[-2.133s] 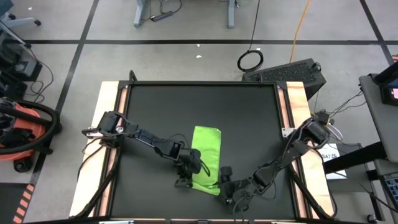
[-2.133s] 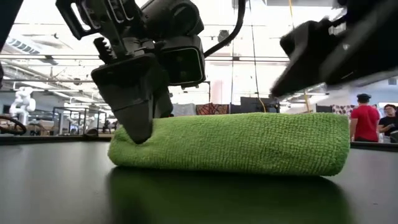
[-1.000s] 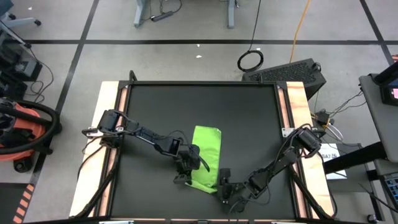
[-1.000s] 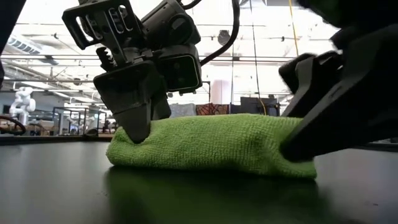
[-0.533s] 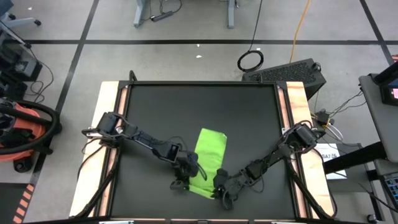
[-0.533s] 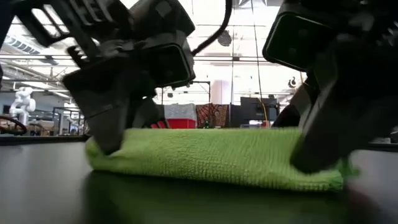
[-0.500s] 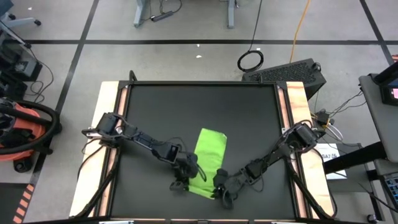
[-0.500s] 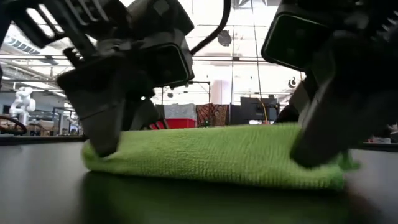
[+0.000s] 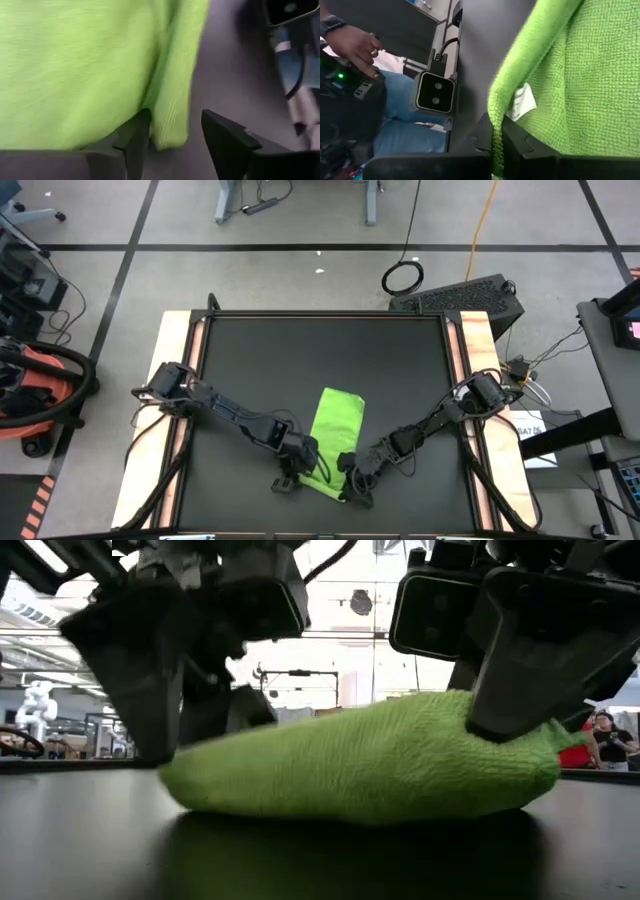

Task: Roll towel
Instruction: Roll the green microfiber towel

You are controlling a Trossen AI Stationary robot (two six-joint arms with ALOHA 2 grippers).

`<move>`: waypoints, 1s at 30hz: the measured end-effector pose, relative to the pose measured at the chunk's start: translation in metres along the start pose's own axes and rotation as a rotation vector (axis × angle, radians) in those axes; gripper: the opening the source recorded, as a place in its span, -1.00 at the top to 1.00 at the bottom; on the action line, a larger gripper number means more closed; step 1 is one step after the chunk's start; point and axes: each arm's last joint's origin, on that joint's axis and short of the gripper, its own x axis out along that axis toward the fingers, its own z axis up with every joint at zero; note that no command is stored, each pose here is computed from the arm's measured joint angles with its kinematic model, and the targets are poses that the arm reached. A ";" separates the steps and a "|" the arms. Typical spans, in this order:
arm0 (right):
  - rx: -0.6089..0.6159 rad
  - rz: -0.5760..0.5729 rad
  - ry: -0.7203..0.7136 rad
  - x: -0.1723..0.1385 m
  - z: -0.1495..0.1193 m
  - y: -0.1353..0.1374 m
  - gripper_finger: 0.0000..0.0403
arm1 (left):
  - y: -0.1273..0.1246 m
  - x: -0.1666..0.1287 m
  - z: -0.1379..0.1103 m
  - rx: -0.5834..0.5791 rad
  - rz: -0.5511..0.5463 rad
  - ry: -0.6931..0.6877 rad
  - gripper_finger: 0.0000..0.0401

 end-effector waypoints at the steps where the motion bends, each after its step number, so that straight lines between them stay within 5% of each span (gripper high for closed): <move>1: 0.005 0.004 0.006 0.000 0.000 0.000 0.98 | -0.002 -0.005 0.002 0.009 0.035 0.006 0.06; 9: 0.058 0.016 0.004 -0.001 0.000 0.002 0.98 | -0.028 -0.035 -0.001 0.181 0.308 0.051 0.05; 20: 0.183 0.006 -0.007 -0.002 0.004 -0.001 0.98 | -0.093 -0.008 -0.012 0.548 0.528 -0.094 0.05; 30: 0.242 0.012 -0.034 -0.004 0.010 -0.004 0.98 | -0.084 0.017 -0.017 0.550 0.543 -0.057 0.06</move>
